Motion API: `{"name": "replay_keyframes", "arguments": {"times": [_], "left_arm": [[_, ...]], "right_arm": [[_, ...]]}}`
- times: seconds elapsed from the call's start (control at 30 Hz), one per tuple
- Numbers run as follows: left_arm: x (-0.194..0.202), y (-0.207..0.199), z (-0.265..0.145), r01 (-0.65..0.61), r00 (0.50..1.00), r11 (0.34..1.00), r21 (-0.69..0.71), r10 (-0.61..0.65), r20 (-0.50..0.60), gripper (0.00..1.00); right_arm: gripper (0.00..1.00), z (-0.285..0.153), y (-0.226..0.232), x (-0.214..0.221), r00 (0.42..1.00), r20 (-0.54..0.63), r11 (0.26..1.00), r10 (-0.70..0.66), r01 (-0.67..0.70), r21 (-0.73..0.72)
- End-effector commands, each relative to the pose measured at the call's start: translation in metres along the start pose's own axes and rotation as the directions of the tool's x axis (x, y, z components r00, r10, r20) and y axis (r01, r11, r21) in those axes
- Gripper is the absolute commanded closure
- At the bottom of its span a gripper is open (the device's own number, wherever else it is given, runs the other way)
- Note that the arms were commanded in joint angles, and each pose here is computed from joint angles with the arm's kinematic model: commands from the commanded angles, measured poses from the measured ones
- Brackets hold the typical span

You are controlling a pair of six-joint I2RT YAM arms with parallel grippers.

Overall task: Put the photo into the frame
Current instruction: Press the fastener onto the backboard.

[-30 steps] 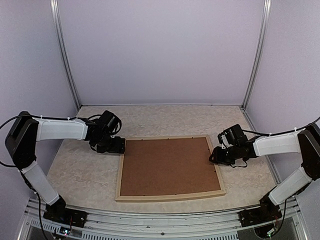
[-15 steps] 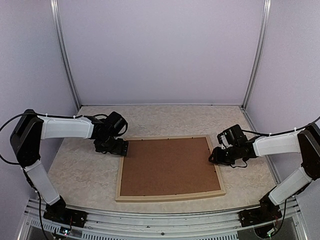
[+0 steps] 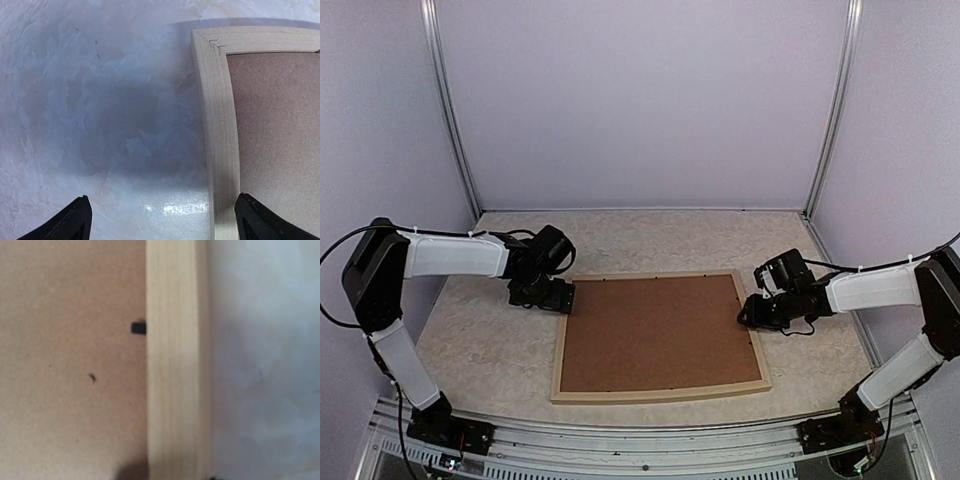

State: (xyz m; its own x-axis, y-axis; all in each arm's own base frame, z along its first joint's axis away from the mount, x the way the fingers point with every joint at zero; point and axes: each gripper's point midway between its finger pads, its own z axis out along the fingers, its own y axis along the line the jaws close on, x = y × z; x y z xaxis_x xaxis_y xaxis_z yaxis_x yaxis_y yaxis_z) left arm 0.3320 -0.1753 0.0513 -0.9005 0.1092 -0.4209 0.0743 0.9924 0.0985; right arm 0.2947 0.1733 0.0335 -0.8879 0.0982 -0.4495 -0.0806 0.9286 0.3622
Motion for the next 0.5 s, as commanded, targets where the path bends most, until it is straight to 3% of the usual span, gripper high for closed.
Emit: {"name": "replay_keyframes", "arguments": {"times": [0.0,0.47], "left_arm": [[-0.002,0.008,0.006,0.007,1.000,0.999,-0.048,-0.007,-0.008,0.01],[0.014,-0.006,0.012,-0.029,0.999,0.998,-0.047,0.027,-0.044,0.02]], "right_arm": [[0.60,0.002,0.000,0.009,0.999,-0.033,1.000,-0.018,0.019,0.008],[0.60,0.001,-0.003,0.012,0.999,-0.036,1.000,-0.016,0.017,0.017]]}}
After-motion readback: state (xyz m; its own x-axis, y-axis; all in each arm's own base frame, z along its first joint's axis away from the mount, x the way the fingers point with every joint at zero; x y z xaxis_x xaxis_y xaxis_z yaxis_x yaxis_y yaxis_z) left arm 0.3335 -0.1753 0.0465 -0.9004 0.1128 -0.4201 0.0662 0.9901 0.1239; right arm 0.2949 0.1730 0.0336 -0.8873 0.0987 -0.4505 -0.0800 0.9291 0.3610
